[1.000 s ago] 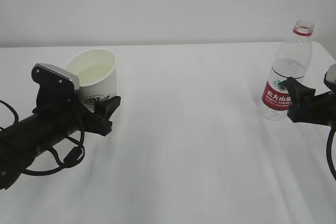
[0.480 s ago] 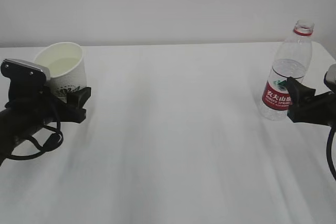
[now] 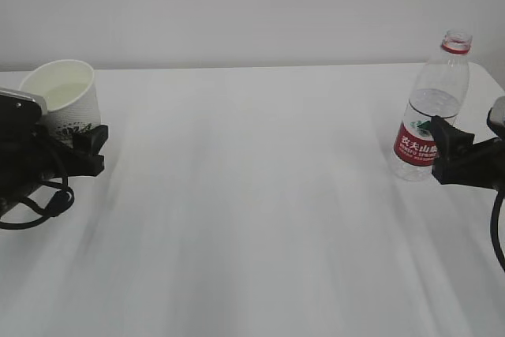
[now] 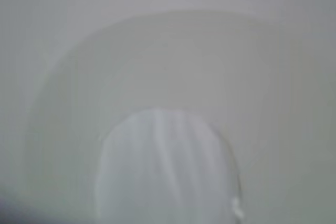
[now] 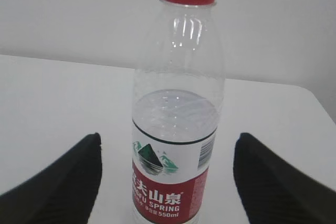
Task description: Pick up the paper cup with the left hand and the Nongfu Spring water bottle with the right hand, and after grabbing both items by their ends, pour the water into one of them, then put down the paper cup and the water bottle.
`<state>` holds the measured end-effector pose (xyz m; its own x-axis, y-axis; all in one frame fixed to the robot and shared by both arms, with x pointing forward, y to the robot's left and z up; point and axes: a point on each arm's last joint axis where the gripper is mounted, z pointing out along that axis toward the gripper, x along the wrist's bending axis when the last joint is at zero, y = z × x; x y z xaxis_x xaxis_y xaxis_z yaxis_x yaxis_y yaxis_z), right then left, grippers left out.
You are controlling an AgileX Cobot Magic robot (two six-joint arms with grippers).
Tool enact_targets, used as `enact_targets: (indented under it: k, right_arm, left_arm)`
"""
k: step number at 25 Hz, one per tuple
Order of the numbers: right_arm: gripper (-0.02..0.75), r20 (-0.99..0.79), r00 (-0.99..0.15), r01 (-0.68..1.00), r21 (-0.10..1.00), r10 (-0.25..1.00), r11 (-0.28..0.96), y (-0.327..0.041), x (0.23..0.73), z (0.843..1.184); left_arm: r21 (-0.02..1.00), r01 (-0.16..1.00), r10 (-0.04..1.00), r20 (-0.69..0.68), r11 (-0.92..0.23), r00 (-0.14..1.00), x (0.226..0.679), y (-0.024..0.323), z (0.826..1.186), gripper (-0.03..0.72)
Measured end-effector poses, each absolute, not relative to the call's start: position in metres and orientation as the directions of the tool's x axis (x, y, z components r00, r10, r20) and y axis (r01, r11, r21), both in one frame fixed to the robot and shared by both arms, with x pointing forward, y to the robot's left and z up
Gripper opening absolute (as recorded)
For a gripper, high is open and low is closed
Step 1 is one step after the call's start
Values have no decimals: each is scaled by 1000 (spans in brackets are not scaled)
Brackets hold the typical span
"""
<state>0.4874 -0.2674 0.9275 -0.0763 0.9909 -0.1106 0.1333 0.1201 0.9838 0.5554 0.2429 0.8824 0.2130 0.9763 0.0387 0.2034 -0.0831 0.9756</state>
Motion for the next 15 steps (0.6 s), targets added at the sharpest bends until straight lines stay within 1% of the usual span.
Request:
enact_targets:
  k: [15]
  right_arm:
    - [593, -112, -81, 132, 984, 990, 122, -267, 487, 928]
  left_arm:
    - [976, 214, 997, 28, -44, 77, 560, 275, 882, 496]
